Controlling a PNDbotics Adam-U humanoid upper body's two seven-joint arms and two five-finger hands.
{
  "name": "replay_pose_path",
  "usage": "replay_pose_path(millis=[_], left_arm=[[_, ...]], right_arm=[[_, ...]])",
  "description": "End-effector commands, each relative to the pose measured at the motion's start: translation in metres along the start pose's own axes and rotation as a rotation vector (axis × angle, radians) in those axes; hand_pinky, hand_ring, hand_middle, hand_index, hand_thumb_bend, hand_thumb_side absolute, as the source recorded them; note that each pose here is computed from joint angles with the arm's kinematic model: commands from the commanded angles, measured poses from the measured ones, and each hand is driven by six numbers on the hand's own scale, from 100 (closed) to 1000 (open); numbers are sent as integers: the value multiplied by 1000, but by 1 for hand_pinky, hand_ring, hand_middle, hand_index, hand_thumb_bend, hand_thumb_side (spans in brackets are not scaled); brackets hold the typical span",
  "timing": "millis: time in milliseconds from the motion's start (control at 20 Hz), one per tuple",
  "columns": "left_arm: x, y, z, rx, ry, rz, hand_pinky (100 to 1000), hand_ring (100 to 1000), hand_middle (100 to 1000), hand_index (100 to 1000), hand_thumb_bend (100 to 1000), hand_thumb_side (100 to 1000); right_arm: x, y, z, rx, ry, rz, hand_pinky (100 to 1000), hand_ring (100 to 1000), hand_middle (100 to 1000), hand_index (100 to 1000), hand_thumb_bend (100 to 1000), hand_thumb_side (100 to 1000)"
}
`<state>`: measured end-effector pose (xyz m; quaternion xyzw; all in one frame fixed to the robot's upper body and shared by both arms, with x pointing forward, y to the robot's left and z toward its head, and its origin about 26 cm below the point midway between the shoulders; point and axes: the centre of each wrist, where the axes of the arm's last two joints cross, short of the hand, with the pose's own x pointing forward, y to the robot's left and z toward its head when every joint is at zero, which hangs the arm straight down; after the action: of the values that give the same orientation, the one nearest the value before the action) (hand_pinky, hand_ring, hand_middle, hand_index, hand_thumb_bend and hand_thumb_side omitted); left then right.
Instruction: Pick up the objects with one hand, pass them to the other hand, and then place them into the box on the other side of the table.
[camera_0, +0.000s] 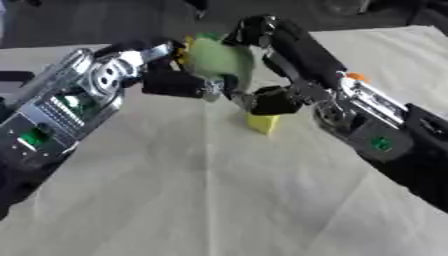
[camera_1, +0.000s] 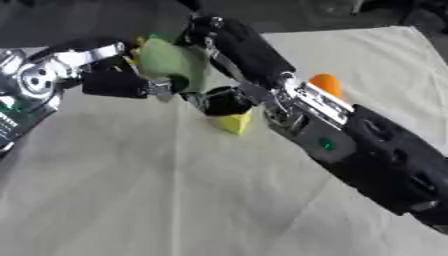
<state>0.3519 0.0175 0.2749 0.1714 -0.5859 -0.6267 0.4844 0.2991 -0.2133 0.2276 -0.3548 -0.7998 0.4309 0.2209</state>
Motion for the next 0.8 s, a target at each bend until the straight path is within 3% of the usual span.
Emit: replay_pose_path(millis=[50,150,200,300,350,450,550,600,800], left_arm=[[1,8,-3,46,18,-12,807,753,744,818,485,715],[0,10,-5,62,14,4,789,726,694,793,403,677],[-1,10,-6,68,11,20,763,688,634,755,242,600],[-4,13,-7,83,9,64,749,652,593,714,100,486],[-6,14,-7,90,9,86,720,595,529,649,100,365],[-10,14,-9,99,8,126,694,534,457,564,100,285],[-13,13,-11,105,5,158,689,515,417,518,100,289],[-14,13,-12,105,1,169,683,495,381,468,100,265],[-22,11,-16,110,10,204,671,467,331,419,100,221]], right_arm=[[2,-5,-2,-22,-24,-1,738,558,369,424,189,100],[1,-4,-1,-22,-31,1,740,559,370,425,190,100],[1,-4,-1,-22,-33,2,741,561,373,427,191,100],[1,-3,0,-21,-36,5,741,563,377,432,192,100],[1,-3,0,-19,-38,5,743,568,388,445,201,100],[2,-2,1,-12,-40,3,745,582,421,479,210,100],[2,-1,1,-5,-41,2,750,602,455,515,226,100],[2,-1,1,-3,-41,2,764,647,513,583,286,100],[1,-1,3,8,-41,11,811,766,665,739,568,100]])
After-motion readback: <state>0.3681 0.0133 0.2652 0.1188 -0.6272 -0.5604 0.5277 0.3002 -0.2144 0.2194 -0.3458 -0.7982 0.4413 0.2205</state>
